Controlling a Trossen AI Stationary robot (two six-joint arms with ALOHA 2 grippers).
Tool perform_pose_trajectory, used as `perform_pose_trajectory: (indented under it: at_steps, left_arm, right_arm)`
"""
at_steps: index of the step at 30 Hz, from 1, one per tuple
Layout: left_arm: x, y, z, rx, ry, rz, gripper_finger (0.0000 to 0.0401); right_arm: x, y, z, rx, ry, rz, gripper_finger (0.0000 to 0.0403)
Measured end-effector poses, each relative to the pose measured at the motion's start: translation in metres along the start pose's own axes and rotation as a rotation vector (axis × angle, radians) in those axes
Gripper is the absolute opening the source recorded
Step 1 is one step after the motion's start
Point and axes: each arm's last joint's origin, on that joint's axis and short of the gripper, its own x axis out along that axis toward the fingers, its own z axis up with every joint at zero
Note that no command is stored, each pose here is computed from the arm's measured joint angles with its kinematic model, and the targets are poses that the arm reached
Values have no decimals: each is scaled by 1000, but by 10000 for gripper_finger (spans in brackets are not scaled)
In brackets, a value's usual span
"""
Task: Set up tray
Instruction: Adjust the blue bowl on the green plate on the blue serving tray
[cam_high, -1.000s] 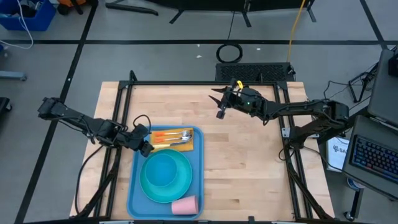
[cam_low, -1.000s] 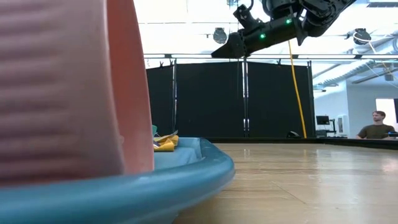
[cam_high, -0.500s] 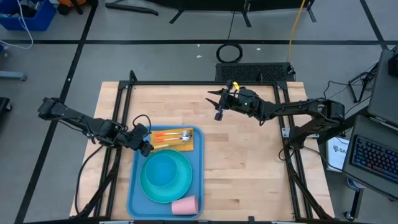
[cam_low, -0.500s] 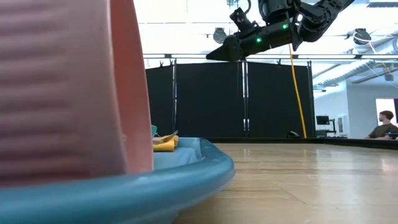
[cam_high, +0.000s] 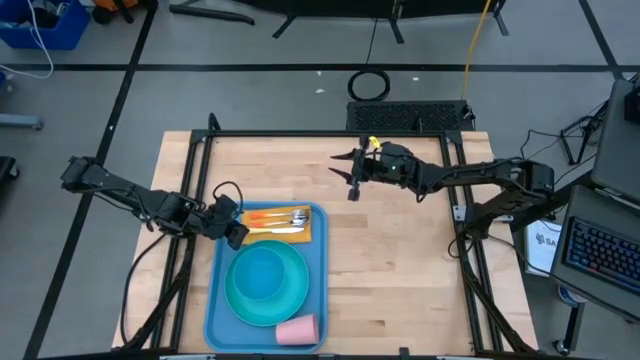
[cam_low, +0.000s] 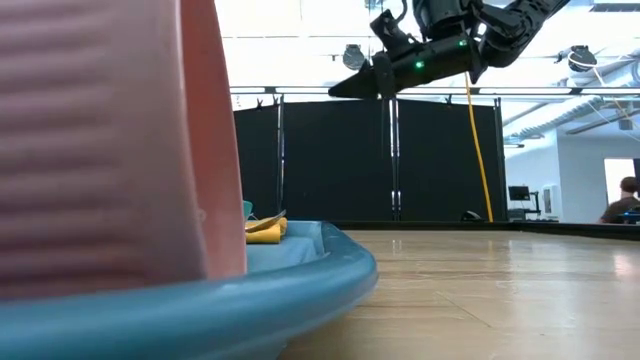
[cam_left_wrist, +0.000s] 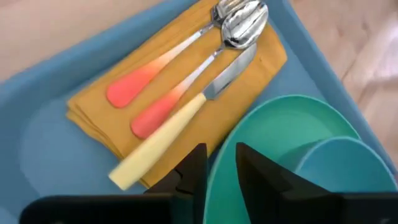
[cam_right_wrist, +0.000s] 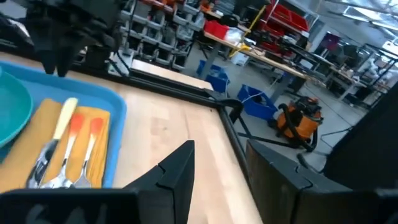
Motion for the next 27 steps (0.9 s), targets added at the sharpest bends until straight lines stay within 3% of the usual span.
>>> perform_pose_trajectory:
  at_steps: [4, 9, 13, 17, 20, 23, 27]
  left_arm:
    - [0, 1, -2, 16, 47, -4, 69]
    - [0, 0, -5, 147, 146, -56, 47]
    - [0, 0, -2, 180, 68, -24, 26]
    - [0, 0, 2, 287, -44, 24, 7]
    - [-1, 1, 5, 350, -147, 77, 4]
    - [-1, 4, 11, 339, -248, 160, 8]
    - [1, 12, 17, 344, -248, 245, 4]
  right_arm:
    - [0, -6, -2, 26, 7, -17, 132]
    - [0, -13, -6, 37, 23, -38, 132]
    - [-1, -17, -12, 83, 25, 58, 132]
    - [-2, -21, -17, 141, 15, 159, 132]
    - [-3, -25, -18, 181, 15, 156, 132]
    - [-4, -31, -21, 236, 32, 139, 132]
    - [-5, -38, -28, 324, 73, 114, 132]
